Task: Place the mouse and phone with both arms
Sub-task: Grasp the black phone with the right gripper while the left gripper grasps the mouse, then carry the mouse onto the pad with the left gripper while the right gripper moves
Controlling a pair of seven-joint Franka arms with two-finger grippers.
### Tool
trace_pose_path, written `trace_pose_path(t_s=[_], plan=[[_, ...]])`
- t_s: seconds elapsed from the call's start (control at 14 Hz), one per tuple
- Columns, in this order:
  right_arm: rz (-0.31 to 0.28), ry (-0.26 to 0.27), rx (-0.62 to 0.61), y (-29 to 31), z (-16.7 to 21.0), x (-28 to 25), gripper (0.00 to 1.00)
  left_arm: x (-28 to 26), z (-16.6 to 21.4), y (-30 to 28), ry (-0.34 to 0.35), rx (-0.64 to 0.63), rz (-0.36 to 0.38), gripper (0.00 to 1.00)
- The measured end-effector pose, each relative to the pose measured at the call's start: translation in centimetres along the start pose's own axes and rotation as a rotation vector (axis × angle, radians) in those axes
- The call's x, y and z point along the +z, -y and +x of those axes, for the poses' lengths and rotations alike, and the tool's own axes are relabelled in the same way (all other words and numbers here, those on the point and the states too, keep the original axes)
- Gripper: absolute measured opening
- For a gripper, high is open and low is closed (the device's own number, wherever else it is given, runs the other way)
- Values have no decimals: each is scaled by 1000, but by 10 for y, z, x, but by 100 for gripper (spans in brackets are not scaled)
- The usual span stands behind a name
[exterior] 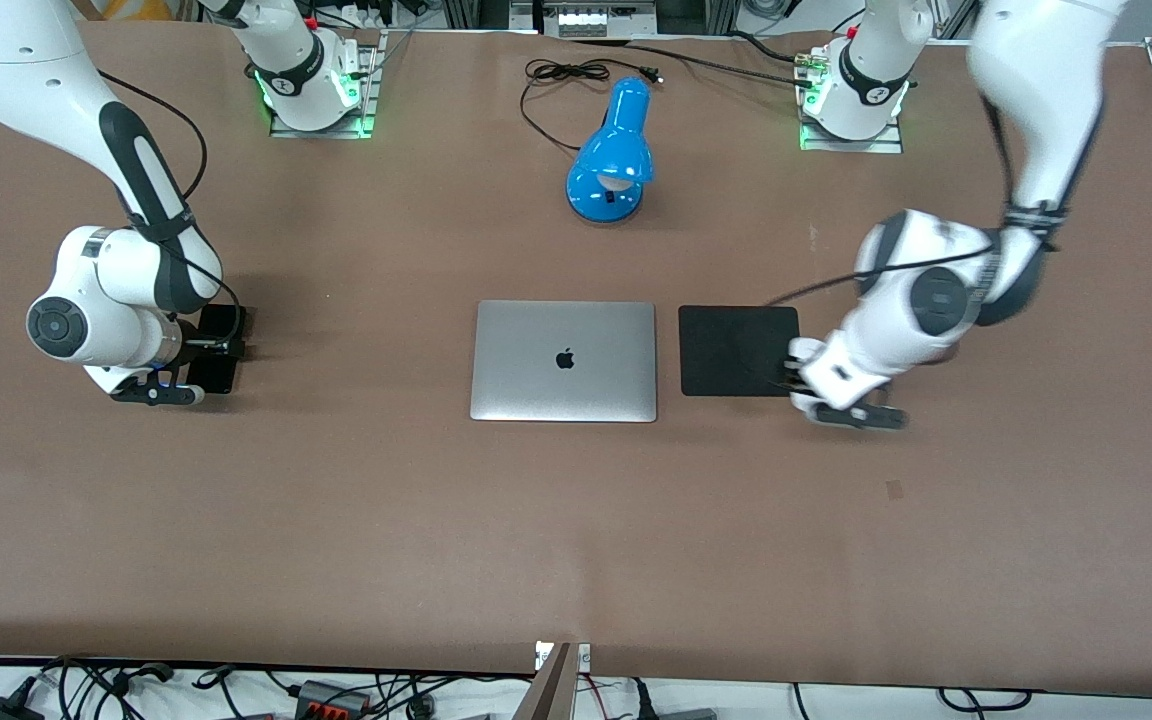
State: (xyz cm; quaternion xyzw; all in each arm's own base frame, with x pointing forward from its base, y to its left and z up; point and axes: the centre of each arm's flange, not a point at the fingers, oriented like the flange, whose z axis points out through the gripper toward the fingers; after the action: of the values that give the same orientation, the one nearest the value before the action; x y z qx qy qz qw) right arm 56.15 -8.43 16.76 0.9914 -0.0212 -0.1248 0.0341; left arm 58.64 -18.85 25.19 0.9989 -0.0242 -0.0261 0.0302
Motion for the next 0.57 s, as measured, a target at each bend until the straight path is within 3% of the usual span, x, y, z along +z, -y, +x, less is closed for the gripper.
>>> trace_pose_path(t_s=[0.36,0.57], plan=[[1,35,-15,5,12,-40,79,59,-31,-13,-47,-30,-32,62],[17,5,-68,39,26,-98,79,71,-39,-9,-33,-35,-31,62]])
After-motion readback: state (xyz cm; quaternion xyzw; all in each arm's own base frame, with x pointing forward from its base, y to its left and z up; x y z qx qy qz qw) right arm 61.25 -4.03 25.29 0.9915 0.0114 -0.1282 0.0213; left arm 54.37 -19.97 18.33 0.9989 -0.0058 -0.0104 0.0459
